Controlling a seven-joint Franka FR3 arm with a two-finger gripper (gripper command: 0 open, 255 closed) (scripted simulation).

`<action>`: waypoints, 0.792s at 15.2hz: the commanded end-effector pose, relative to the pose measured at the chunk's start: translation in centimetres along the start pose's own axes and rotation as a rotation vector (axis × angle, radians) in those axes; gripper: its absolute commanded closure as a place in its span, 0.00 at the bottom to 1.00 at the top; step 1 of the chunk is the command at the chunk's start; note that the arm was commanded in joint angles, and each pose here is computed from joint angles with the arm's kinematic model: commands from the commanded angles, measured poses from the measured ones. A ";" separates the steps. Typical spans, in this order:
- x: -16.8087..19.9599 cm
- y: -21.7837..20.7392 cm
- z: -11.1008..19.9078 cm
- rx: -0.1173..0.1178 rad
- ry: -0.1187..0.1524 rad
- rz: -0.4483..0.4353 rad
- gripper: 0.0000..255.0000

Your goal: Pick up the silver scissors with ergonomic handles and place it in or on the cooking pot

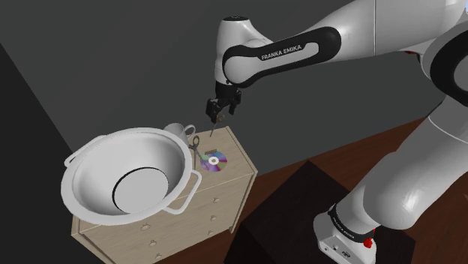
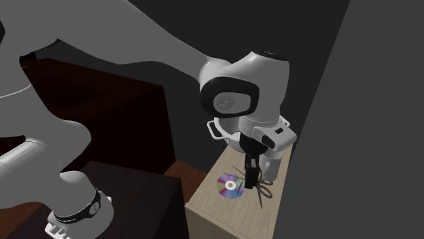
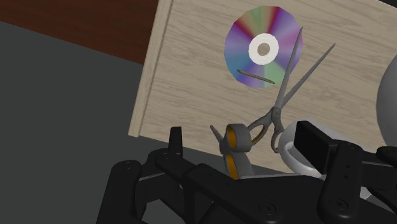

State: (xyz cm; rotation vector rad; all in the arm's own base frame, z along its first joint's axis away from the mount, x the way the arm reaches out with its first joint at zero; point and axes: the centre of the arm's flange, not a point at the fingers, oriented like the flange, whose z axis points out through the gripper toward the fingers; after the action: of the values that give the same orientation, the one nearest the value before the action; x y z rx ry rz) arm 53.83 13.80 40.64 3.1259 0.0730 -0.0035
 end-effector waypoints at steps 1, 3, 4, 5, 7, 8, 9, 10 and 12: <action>0.0 0.1 0.2 0.000 0.001 0.000 0.00; 0.0 0.1 0.2 0.000 0.001 0.000 0.00; 0.0 0.1 0.2 0.000 0.001 0.000 0.00; 0.0 0.1 0.2 0.000 0.001 0.000 0.00; 0.0 0.1 0.2 0.000 0.000 0.000 1.00; 0.0 0.1 0.2 0.000 0.000 0.000 1.00; 0.0 0.1 0.2 0.000 0.000 0.000 1.00; 0.0 0.1 0.2 0.000 0.000 0.000 1.00; 0.0 0.1 0.2 0.000 0.000 0.000 1.00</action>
State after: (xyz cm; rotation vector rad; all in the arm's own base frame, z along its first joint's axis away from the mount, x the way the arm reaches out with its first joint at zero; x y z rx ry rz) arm 53.78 13.70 40.46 3.1259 0.0729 -0.0029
